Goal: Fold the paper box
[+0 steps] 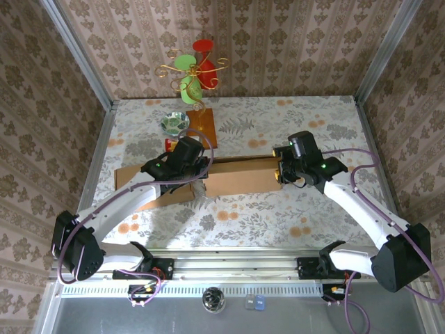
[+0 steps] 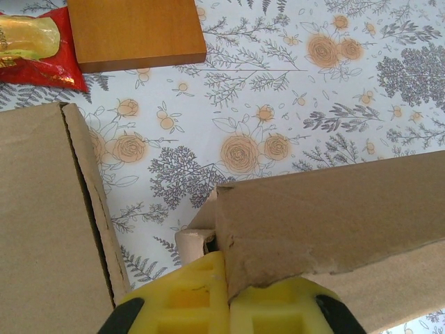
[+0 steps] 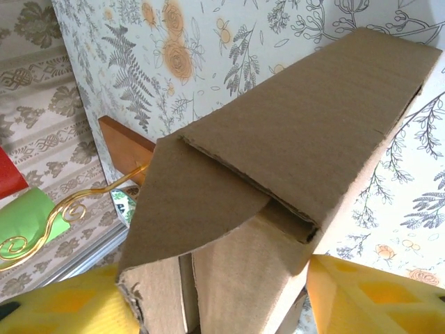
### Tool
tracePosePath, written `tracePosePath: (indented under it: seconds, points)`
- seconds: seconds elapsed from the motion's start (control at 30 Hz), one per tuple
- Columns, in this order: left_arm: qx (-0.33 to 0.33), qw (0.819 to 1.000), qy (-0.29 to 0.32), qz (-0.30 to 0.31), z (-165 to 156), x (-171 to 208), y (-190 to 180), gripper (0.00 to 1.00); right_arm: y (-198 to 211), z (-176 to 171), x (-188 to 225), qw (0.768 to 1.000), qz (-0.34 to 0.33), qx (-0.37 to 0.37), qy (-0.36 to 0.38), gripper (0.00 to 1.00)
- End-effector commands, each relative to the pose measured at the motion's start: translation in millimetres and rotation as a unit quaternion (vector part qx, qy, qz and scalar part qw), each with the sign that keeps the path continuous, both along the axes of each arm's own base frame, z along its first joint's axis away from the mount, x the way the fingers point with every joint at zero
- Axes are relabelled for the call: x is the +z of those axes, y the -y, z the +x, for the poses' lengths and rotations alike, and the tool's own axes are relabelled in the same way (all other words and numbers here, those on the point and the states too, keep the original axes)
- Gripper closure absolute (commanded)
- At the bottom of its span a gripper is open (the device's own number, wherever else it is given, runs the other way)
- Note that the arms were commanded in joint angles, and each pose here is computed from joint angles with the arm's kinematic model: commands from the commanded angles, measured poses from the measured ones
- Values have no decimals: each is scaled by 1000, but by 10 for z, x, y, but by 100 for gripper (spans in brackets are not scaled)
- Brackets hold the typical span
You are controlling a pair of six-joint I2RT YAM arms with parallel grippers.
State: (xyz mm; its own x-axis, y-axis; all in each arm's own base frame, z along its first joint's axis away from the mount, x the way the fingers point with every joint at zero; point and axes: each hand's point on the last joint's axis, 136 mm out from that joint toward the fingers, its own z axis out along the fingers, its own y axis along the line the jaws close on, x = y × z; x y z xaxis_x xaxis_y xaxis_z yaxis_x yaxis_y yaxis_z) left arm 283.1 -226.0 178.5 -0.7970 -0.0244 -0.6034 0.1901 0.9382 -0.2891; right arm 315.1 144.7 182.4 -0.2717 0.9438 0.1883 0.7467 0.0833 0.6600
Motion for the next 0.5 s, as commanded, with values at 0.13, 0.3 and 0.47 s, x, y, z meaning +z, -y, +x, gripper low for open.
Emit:
tracePosePath:
  seconds: [0.13,0.3,0.47]
  points:
    - [-21,997,-71,-10,-333,-114,8,81,90,-69,-165,1000,-19,-10,-17,44]
    - [-14,996,-72,-54,-395,44,28,72,113,-89,-186,999,-27,-10,-20,45]
    - [37,985,-97,-138,-389,225,-31,66,106,-94,-222,999,-29,-8,-24,45]
